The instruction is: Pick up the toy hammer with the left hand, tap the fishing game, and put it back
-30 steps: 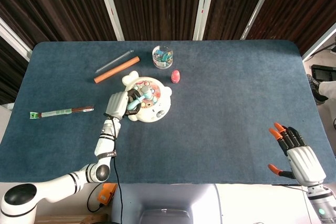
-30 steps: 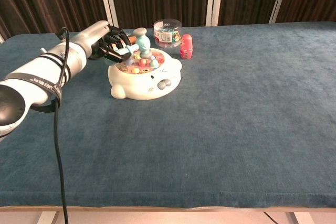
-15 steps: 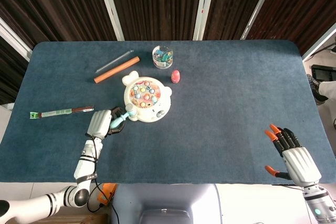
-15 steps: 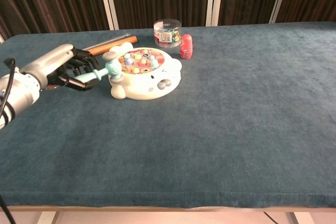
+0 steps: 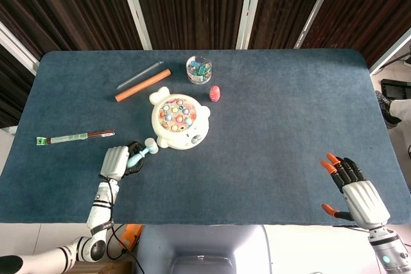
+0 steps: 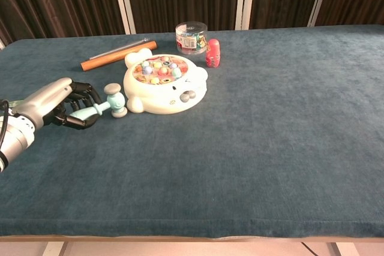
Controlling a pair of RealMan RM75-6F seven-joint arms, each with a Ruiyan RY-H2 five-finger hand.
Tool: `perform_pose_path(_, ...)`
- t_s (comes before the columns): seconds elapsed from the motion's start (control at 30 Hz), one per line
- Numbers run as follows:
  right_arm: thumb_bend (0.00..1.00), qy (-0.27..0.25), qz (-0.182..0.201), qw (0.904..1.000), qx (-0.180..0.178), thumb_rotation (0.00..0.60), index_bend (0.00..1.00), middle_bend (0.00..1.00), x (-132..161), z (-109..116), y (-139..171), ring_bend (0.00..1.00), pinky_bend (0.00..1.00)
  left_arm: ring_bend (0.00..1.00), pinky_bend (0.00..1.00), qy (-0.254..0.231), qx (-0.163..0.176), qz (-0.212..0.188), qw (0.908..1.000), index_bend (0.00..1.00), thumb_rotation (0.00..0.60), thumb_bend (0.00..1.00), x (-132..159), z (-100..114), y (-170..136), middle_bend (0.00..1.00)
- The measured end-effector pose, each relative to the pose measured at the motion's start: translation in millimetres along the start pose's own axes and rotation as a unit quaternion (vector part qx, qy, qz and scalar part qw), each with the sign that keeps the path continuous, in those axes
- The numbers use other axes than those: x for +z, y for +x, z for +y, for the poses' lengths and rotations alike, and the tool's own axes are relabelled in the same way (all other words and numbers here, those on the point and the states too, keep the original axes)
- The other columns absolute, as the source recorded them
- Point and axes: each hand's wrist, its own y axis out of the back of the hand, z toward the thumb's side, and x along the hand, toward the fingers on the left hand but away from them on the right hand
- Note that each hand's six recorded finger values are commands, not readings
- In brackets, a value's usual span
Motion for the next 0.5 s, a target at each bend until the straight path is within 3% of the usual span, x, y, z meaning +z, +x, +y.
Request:
perform_pose_path(0.17, 0.33, 0.0, -0.001, 1.0, -0.002, 0.6, 0.0, 0.0, -0.8, 1.0, 0.6, 0.0, 0.0, 0.73, 0.99, 0.012, -0.004, 0.003, 0.9999, 0.66, 0.6, 0.71, -6.2, -8.1, 0.5, 0.74)
perform_pose_path(0.23, 0.33, -0.001, -0.002, 1.0, -0.002, 0.6, 0.0, 0.0, -1.2, 1.3, 0.4, 0.0, 0.0, 0.67, 0.9, 0.015, -0.005, 0.002, 0.9999, 0.66, 0.6, 0.7, -8.2, -10.8, 0.7, 0.68)
perform_pose_path(0.33, 0.33, 0.0, -0.002, 1.0, -0.002, 0.6, 0.0, 0.0, -1.3, 1.0, 0.3, 0.0, 0.0, 0.55, 0.6, 0.02, -0.012, 0.003, 0.9997, 0.66, 0.6, 0.69, -12.4, -14.7, 0.4, 0.58)
perform_pose_path(0.5, 0.33, 0.0, -0.002, 1.0, -0.001, 0.6, 0.0, 0.0, -0.9, 0.4, -0.2, 0.0, 0.0, 0.43, 0.47, 0.021, -0.016, 0.003, 0.9997, 0.64, 0.6, 0.69, -16.8, -17.6, -0.6, 0.48)
